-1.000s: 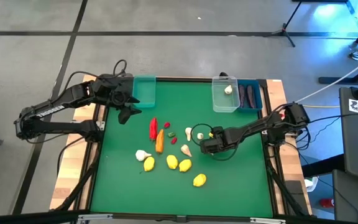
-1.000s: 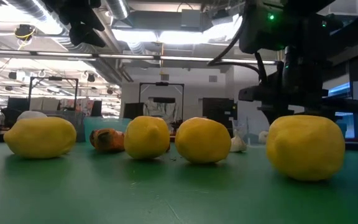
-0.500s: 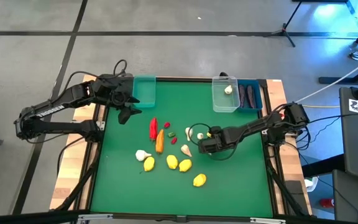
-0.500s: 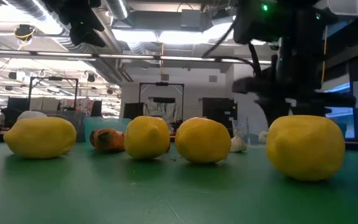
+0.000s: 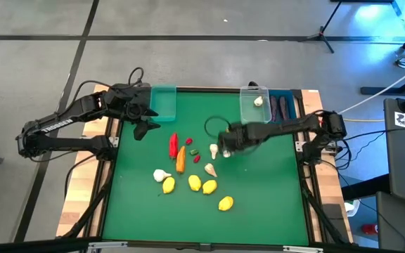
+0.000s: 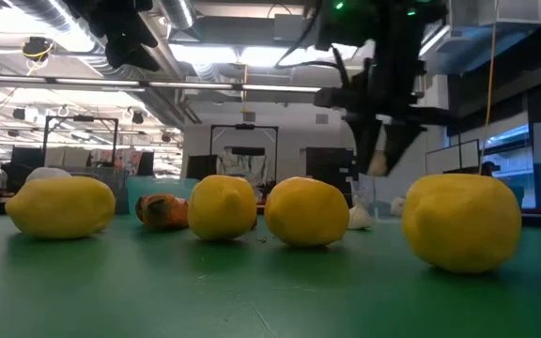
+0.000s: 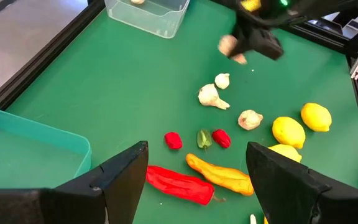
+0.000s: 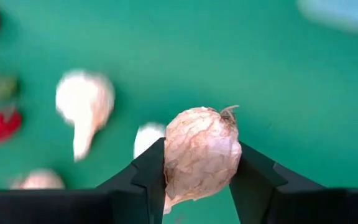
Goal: Sort produce into baskets
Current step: Put the garlic into the transparent bin
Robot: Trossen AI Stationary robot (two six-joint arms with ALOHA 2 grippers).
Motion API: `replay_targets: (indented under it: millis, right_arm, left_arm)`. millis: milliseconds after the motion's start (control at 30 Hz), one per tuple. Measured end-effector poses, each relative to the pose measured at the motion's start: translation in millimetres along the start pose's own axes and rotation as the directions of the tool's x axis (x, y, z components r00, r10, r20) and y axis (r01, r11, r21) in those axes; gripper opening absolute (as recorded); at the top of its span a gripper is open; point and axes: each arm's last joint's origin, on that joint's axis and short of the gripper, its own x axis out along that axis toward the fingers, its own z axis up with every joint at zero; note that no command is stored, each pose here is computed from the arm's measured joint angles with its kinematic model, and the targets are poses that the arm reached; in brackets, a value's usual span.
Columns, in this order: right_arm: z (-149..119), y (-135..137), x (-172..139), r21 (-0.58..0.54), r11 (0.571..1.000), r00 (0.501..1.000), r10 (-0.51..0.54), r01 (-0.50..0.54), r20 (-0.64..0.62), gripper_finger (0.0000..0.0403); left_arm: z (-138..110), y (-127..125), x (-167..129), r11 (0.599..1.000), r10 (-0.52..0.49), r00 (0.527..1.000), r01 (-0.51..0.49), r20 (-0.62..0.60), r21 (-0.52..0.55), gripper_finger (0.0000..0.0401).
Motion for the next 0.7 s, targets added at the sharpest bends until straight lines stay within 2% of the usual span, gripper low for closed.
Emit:
replay_targets:
  millis: [233, 400, 533, 700]
  right_arm:
    - [83, -21, -20, -0.059, 0.996, 0.996, -0.059, 0.064, 0.074, 0.0142]
    - [137, -51, -36, -0.065, 0.988, 0.984, -0.128, 0.137, 0.125, 0.0142]
    - [167, -83, -34, -0.031, 0.979, 0.973, -0.198, 0.203, 0.118, 0.0143]
    - [185, -113, -21, 0.005, 0.970, 0.968, -0.243, 0.243, 0.068, 0.0143]
  left_arm:
    - [0, 0, 0, 1.000, 0.000, 1.000, 0.000, 0.000, 0.003, 0.0267]
    - [0, 0, 0, 1.000, 0.000, 1.000, 0.000, 0.000, 0.004, 0.0267]
    - [0, 0, 0, 1.000, 0.000, 1.000, 0.000, 0.000, 0.004, 0.0267]
    - [0, 0, 0, 1.000, 0.001, 1.000, -0.001, 0.000, 0.004, 0.0267]
